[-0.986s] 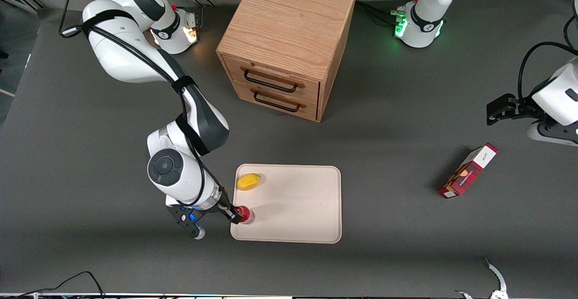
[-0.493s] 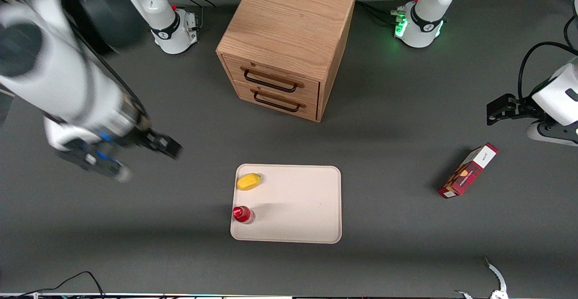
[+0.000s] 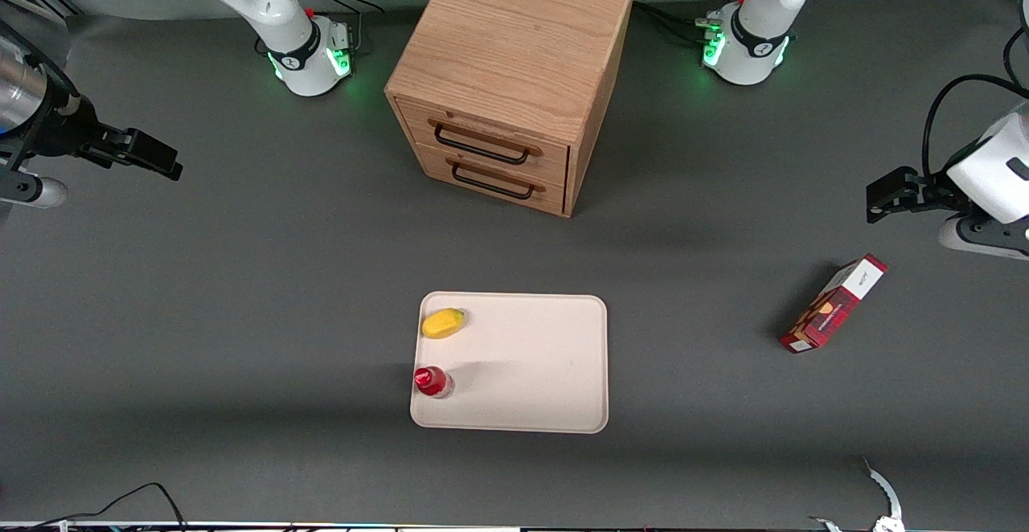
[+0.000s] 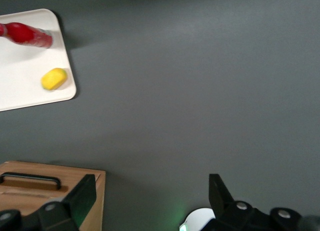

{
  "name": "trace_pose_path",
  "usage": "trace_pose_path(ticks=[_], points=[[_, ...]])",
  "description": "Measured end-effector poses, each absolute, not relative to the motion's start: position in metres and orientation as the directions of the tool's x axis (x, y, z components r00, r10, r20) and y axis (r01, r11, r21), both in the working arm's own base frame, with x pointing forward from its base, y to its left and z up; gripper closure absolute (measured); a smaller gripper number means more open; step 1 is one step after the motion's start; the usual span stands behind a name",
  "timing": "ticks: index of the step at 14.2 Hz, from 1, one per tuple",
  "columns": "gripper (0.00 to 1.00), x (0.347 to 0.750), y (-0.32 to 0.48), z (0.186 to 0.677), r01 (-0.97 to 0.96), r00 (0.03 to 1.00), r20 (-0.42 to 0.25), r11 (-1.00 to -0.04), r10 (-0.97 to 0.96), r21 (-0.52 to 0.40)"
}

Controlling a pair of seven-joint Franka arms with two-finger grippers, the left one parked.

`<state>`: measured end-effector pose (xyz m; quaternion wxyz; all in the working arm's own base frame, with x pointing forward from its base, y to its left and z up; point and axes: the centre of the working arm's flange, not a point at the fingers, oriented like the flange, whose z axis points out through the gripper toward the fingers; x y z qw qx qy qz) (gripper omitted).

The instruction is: Place coke bottle on tray

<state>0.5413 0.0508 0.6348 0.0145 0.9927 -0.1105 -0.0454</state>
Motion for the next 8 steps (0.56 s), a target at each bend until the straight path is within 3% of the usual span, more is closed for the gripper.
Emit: trace_pose_path(ticks=[4,8], points=[[0.0,0.515,0.05,0.583,-0.215,0.975,-0.047,-0.976,-0.216,0.023],[0.0,0.501,0.035,0.588,-0.236,0.971,-0.038,-0.972,-0.235,-0.011]])
